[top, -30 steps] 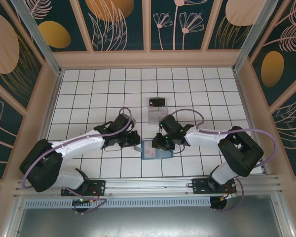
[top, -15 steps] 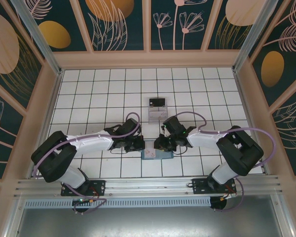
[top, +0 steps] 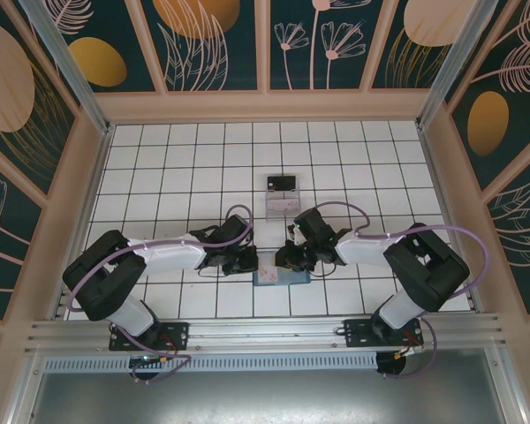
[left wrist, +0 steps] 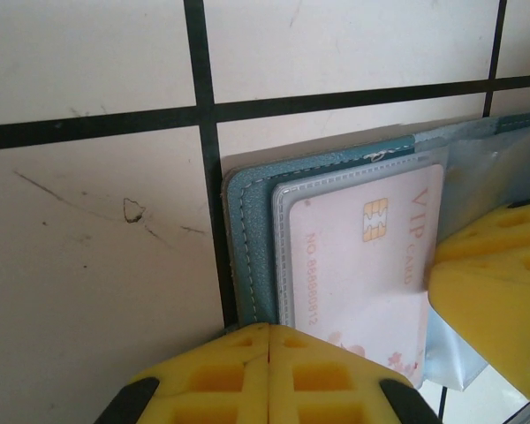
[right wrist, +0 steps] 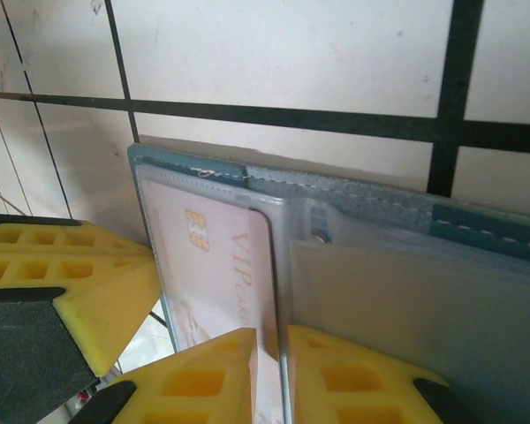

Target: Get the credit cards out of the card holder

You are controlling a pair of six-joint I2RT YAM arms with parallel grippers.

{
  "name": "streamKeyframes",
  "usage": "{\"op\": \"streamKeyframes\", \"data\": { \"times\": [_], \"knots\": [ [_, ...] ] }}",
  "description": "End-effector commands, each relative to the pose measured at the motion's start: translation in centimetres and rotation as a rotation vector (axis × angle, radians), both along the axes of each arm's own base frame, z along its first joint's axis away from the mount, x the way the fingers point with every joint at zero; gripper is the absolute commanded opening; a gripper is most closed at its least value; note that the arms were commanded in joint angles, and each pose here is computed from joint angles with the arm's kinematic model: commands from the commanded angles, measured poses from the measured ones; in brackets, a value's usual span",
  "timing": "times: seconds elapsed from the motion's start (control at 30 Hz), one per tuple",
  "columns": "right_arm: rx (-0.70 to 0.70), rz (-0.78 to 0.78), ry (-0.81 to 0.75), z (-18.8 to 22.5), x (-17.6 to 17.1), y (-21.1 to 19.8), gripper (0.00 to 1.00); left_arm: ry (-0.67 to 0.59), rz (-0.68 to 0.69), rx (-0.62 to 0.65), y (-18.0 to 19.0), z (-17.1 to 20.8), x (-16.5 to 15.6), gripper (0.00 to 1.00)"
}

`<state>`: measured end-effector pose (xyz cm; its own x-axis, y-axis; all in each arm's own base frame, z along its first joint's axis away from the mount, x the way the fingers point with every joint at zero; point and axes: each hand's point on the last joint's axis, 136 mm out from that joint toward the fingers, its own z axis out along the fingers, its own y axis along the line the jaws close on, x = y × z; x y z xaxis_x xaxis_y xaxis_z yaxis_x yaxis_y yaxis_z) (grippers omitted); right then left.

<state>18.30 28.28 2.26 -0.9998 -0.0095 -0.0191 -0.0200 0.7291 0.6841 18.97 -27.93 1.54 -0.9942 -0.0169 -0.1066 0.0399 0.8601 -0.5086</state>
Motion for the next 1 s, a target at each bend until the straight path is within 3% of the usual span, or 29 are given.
{"op": "streamKeyframes", "data": {
  "times": [0.0, 0.57, 0.8, 0.97],
  "knots": [
    [0.004, 0.034, 0.038, -1.1, -1.1, -0.2, 0.18, 0.034, -0.013, 0.064, 0.9, -2.0, -0.8, 0.08],
    [-0.045, 0.036, 0.038, -1.4, -0.9, -0.6, 0.18, 0.038, -0.033, 0.122, 1.6, -2.6, -0.7, 0.07],
    [-0.007, 0.037, 0.039, -1.0, -1.1, -0.2, 0.22, 0.035, -0.033, 0.158, 2.1, -2.9, -0.7, 0.07],
    [0.054, 0.048, 0.032, 0.0, -1.2, 0.5, 0.18, 0.033, -0.030, 0.175, 2.4, -3.1, -0.7, 0.07]
  ]
}}
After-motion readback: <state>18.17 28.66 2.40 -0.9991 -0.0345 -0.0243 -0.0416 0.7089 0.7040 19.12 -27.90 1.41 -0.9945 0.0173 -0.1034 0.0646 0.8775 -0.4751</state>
